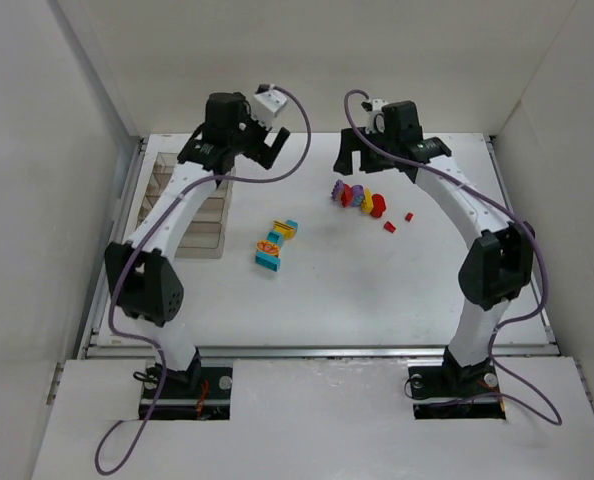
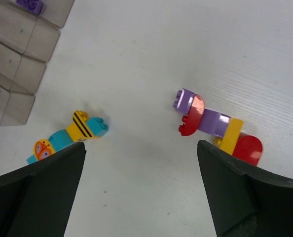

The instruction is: Sort the legos into containers by color

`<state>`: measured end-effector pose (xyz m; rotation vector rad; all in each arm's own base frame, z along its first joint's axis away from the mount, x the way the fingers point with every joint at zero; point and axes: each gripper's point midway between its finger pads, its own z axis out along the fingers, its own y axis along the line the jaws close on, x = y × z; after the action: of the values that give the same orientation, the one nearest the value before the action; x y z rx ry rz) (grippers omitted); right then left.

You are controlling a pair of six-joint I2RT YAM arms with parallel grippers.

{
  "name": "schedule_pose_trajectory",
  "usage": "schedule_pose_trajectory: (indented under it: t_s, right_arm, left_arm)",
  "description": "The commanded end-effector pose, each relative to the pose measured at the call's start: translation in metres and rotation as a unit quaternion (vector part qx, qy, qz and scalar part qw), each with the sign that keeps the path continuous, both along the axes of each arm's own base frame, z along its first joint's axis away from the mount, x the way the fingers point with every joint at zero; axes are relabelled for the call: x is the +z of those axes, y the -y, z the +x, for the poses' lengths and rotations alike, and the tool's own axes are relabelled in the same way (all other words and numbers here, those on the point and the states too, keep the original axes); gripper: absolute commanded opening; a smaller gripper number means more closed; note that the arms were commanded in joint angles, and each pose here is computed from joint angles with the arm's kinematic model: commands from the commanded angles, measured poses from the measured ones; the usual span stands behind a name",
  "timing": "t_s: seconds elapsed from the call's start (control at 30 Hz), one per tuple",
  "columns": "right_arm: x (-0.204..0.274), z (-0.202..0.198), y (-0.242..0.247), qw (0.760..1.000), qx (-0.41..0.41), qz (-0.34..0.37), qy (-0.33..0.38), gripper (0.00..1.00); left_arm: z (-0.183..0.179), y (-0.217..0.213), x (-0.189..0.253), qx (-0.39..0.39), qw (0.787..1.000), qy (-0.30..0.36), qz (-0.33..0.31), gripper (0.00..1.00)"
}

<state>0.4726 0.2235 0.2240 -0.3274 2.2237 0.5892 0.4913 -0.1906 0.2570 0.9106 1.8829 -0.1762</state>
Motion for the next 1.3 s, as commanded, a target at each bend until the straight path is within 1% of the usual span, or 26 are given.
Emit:
schedule_pose_trajectory:
  t_s: [0.0,0.03,0.07,0.1,0.13,0.17,0.2,0.23,0.27,0.4,0.43,0.47,0.5,0.53,0.6,0.63,0.7,0.87,0.93,0.97,1.07,1.1,1.13,1.2,1.23,1.27]
  right_arm:
    - [0.032,0.003,0.022,0.996,-0.054,-0.029,0.060,1.00]
    - [0.040,0.002,0.026,0.995,-0.067,-0.026,0.067,1.00]
    - [0.047,0.003,0.029,0.994,-0.076,-0.028,0.077,1.00]
    - [0.042,0.004,0.034,0.993,-0.087,-0.037,0.075,1.00]
    - [0.049,0.002,0.034,0.992,-0.088,-0.034,0.082,1.00]
    - [0.055,0.002,0.037,0.991,-0.094,-0.035,0.088,1.00]
    - [0.051,0.002,0.037,0.991,-0.094,-0.036,0.087,1.00]
    - [0.047,0.001,0.038,0.991,-0.094,-0.038,0.083,1.00]
    - [0.052,0.000,0.038,0.991,-0.094,-0.036,0.087,1.00]
    - [0.035,-0.008,0.029,0.995,-0.067,-0.026,0.067,1.00]
    - [0.033,-0.009,0.027,0.996,-0.062,-0.024,0.065,1.00]
    - [0.031,-0.011,0.028,0.996,-0.062,-0.024,0.063,1.00]
    - [0.031,-0.012,0.026,0.996,-0.057,-0.022,0.062,1.00]
    - [0.031,-0.012,0.026,0.996,-0.057,-0.022,0.062,1.00]
    - [0.031,-0.013,0.025,0.997,-0.053,-0.019,0.061,1.00]
    - [0.031,-0.013,0.025,0.997,-0.053,-0.019,0.061,1.00]
    - [0.032,-0.016,0.021,0.997,-0.042,-0.012,0.059,1.00]
    - [0.027,-0.015,0.019,0.998,-0.035,-0.014,0.056,1.00]
    - [0.024,-0.017,0.018,0.998,-0.032,-0.014,0.051,1.00]
    - [0.024,-0.017,0.019,0.998,-0.029,-0.017,0.053,1.00]
    - [0.024,-0.017,0.018,0.998,-0.022,-0.018,0.055,1.00]
    - [0.020,-0.018,0.018,0.998,-0.019,-0.023,0.053,1.00]
    - [0.025,-0.017,0.020,0.998,-0.023,-0.023,0.062,1.00]
    - [0.021,-0.018,0.020,0.998,-0.023,-0.024,0.058,1.00]
    - [0.021,-0.018,0.020,0.998,-0.023,-0.024,0.058,1.00]
    - [0.021,-0.018,0.021,0.998,-0.027,-0.027,0.059,1.00]
  left_arm:
    - [-0.006,-0.034,0.088,0.127,0.980,0.111,-0.102,1.00]
    - [-0.011,-0.025,0.063,0.078,0.990,0.099,-0.069,0.95]
    - [-0.025,-0.013,0.025,0.022,0.997,0.068,-0.027,0.90]
    - [-0.032,-0.007,0.007,0.003,0.998,0.054,0.011,0.90]
    - [-0.045,0.015,-0.009,-0.016,0.999,0.036,0.035,0.90]
    - [-0.058,0.016,-0.034,-0.003,0.998,-0.010,0.060,0.90]
    - [-0.068,0.025,-0.044,-0.020,0.997,-0.038,0.071,0.90]
    - [-0.081,0.036,-0.065,-0.044,0.993,-0.076,0.082,0.92]
    - [-0.095,0.037,-0.080,-0.035,0.989,-0.120,0.082,1.00]
    - [-0.112,0.056,-0.104,-0.045,0.983,-0.159,0.080,1.00]
    - [-0.112,0.050,-0.110,-0.031,0.982,-0.162,0.089,1.00]
    - [-0.116,0.057,-0.119,-0.027,0.981,-0.167,0.094,1.00]
    - [-0.112,0.054,-0.128,-0.010,0.981,-0.166,0.098,1.00]
    - [-0.114,0.047,-0.138,0.014,0.979,-0.166,0.117,1.00]
    - [-0.113,0.042,-0.157,0.053,0.975,-0.176,0.124,1.00]
    - [-0.108,0.036,-0.159,0.077,0.974,-0.169,0.132,1.00]
    - [-0.106,0.029,-0.178,0.111,0.967,-0.181,0.144,1.00]
    - [-0.116,0.021,-0.216,0.122,0.947,-0.233,0.184,1.00]
    - [-0.115,0.016,-0.229,0.131,0.941,-0.248,0.191,0.96]
    - [-0.115,0.016,-0.229,0.140,0.940,-0.251,0.183,0.91]
    - [-0.104,0.011,-0.225,0.154,0.940,-0.252,0.168,0.80]
    - [-0.103,0.014,-0.222,0.151,0.941,-0.253,0.164,0.71]
    - [-0.104,0.016,-0.222,0.148,0.942,-0.255,0.161,0.66]
    - [-0.104,0.020,-0.217,0.137,0.944,-0.257,0.155,0.55]
    - [-0.105,0.022,-0.217,0.133,0.944,-0.260,0.152,0.43]
    - [-0.108,0.020,-0.218,0.133,0.943,-0.264,0.155,0.38]
